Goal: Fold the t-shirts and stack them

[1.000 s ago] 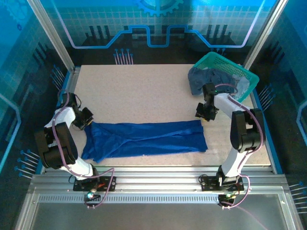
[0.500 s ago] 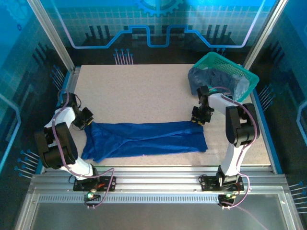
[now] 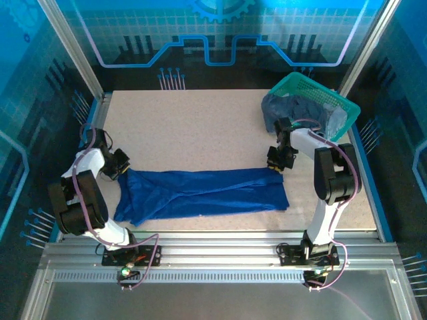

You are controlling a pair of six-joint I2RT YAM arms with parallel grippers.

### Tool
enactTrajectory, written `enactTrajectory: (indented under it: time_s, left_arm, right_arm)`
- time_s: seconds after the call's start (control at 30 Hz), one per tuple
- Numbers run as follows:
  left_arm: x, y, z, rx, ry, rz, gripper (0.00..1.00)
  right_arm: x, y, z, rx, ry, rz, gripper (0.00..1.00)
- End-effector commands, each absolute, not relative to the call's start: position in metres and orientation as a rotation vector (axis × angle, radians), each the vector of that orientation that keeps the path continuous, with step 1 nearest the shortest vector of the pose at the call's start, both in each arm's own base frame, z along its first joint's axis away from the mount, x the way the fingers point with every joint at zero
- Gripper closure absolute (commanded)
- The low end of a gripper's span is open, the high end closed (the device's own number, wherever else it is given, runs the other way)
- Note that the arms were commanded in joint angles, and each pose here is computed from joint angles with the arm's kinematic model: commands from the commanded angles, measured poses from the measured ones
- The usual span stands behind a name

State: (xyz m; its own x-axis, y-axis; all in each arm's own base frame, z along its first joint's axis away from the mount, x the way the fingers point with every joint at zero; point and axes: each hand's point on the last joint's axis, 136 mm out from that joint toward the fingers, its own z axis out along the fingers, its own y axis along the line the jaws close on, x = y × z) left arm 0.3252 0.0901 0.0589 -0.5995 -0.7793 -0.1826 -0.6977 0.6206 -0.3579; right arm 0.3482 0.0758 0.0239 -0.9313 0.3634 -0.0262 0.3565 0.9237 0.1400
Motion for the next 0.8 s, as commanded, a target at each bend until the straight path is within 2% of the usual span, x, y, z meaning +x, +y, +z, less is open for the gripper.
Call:
enactTrajectory:
  time_s: [0.0,0.57,0.77]
  left_arm:
    - [0.329,0.089,0.067,-1.194,2.518,-0.398,1.00]
    - [0.329,0.087,0.064,-1.196,2.521,-0.416,1.00]
    - [0.330,0.086,0.064,-1.195,2.520,-0.420,1.00]
  right_arm:
    - [0.353,0.074,0.035,0.581,3.014,0.223,0.79]
    - [0.349,0.086,0.032,0.604,3.032,0.305,0.77]
    - [0.346,0.085,0.029,0.602,3.051,0.295,0.89]
